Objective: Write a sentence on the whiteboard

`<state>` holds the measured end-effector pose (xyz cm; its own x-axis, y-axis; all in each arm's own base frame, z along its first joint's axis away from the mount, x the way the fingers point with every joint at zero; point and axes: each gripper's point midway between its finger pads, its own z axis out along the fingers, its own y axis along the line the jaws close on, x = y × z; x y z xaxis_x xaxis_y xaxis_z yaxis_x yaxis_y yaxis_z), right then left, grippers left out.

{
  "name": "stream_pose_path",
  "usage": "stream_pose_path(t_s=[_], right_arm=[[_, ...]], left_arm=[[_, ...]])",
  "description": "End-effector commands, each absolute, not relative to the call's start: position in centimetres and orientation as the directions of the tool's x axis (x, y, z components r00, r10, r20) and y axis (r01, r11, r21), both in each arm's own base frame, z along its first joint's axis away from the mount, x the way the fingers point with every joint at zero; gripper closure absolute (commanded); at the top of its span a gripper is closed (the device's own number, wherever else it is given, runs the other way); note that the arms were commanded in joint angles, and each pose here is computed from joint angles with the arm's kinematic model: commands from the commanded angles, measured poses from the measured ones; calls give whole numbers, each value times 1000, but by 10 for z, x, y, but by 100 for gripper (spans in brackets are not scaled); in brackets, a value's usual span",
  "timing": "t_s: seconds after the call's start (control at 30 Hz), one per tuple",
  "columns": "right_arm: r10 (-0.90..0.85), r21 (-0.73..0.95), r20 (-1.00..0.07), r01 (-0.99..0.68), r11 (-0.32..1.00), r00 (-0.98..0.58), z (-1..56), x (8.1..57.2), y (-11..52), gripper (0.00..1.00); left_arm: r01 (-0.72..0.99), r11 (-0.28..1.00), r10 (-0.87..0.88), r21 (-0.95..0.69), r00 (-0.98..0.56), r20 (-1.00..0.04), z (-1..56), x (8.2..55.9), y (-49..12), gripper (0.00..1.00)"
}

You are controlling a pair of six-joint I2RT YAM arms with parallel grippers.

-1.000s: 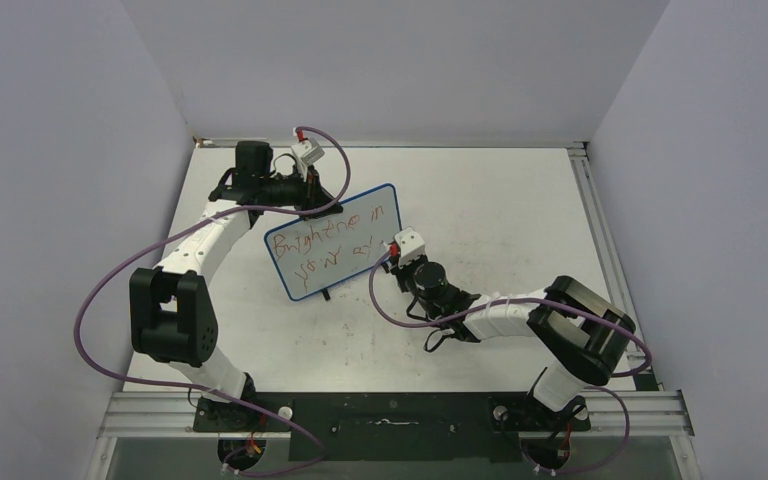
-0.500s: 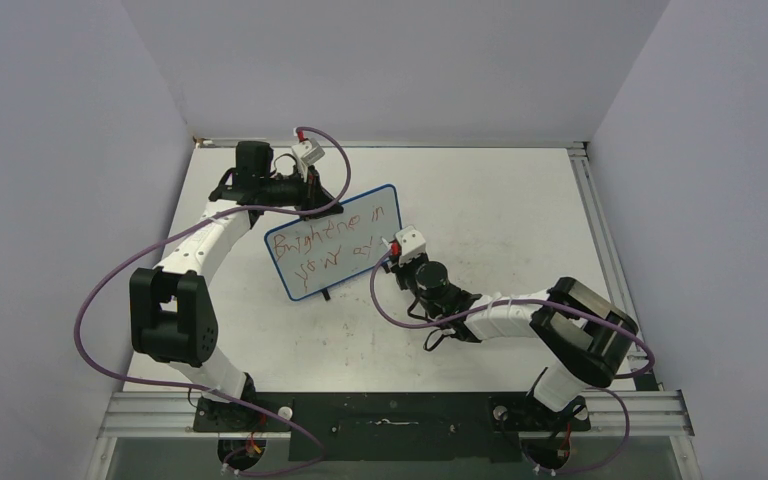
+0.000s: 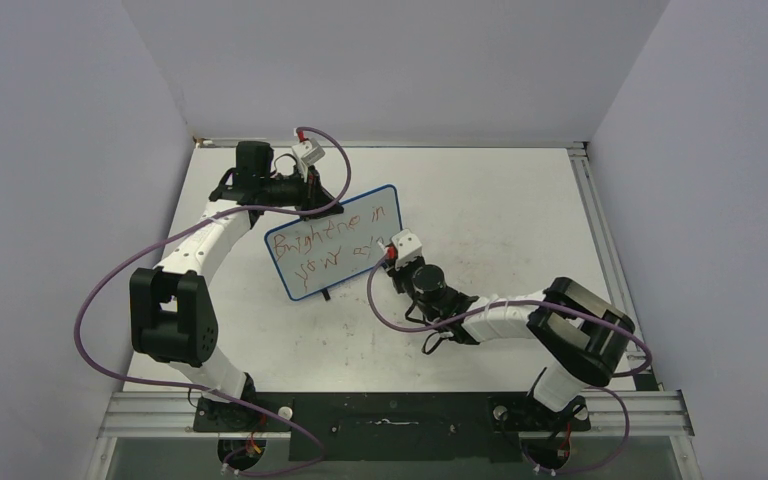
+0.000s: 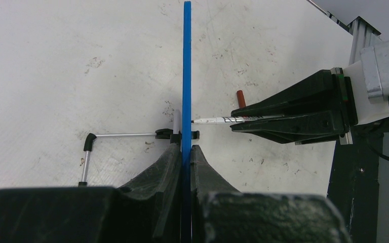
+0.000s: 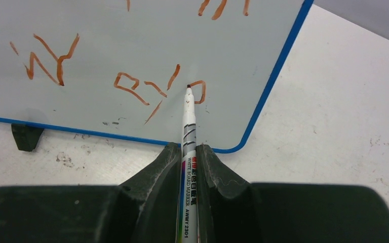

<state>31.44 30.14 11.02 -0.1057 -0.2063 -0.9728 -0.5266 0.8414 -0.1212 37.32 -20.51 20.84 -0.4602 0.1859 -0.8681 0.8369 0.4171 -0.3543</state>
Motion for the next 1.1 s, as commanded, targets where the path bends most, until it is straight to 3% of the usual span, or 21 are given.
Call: stream_pose_path(t_s=[0.0, 1.07], right_arm=[[-151, -73, -983, -536, 841, -102, 115, 309, 314, 95], [-191, -102, -963, -399, 911, -191, 85, 327, 277, 95]], left_arm=[[751, 411, 237, -517, -635, -735, 169, 338, -210, 100], [753, 408, 235, -516, -633, -737, 170, 338, -210, 100]])
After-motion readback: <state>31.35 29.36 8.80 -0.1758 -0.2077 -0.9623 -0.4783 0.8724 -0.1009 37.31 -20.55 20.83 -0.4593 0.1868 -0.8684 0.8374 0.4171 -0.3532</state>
